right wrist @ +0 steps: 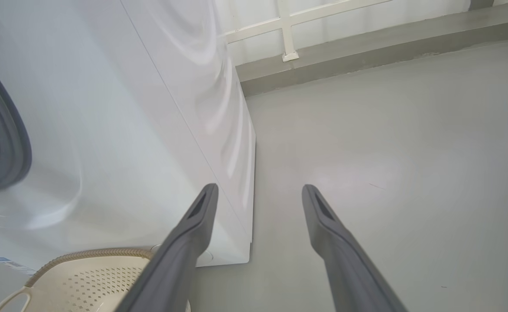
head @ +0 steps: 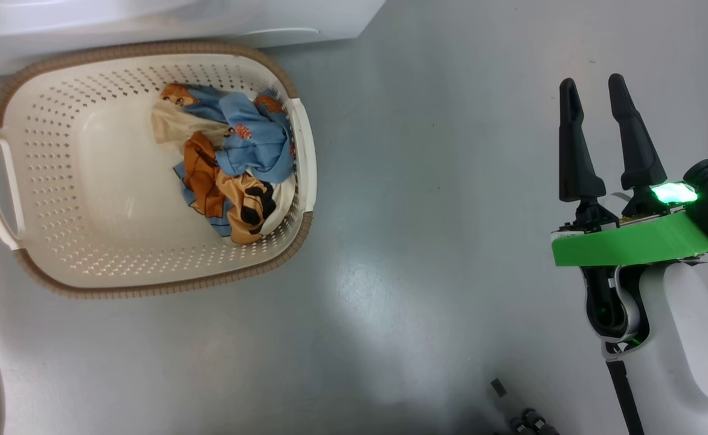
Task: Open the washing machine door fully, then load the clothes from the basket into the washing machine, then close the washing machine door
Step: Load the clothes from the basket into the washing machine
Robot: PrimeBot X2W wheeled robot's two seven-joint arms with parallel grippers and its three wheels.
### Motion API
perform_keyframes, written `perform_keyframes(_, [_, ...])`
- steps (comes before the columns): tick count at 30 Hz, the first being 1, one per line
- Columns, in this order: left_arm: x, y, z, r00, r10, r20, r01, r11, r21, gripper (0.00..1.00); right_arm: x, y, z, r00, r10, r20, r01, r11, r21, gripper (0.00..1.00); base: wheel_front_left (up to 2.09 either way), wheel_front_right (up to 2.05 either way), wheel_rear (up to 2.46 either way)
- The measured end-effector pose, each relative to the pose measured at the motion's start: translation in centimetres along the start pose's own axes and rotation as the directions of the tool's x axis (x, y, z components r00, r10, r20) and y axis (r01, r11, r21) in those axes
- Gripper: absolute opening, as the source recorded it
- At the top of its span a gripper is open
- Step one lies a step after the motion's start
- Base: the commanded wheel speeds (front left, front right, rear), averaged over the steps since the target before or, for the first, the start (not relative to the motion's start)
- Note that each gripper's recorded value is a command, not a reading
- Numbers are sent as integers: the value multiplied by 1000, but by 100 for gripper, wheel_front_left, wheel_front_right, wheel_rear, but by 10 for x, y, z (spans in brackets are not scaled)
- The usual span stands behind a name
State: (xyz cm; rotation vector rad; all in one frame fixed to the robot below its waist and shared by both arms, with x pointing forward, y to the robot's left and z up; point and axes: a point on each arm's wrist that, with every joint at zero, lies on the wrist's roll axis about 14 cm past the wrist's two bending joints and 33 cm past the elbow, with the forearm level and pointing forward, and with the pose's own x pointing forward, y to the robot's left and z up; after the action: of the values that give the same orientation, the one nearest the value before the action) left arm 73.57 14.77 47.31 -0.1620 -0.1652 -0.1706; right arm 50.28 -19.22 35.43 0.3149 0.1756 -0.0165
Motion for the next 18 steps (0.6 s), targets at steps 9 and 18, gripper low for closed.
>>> perform_keyframes(9, [-10, 8, -20, 996, 26, -85, -26, 1000, 6, 100, -1, 8, 5, 1000, 18, 9, -18, 1000, 17, 100, 0, 0, 0])
perform_keyframes(18, [-11, -3, -5, 998, 20, -66, -21, 1000, -18, 100, -2, 13, 16, 999, 29, 33, -29, 999, 19, 100, 0, 0, 0])
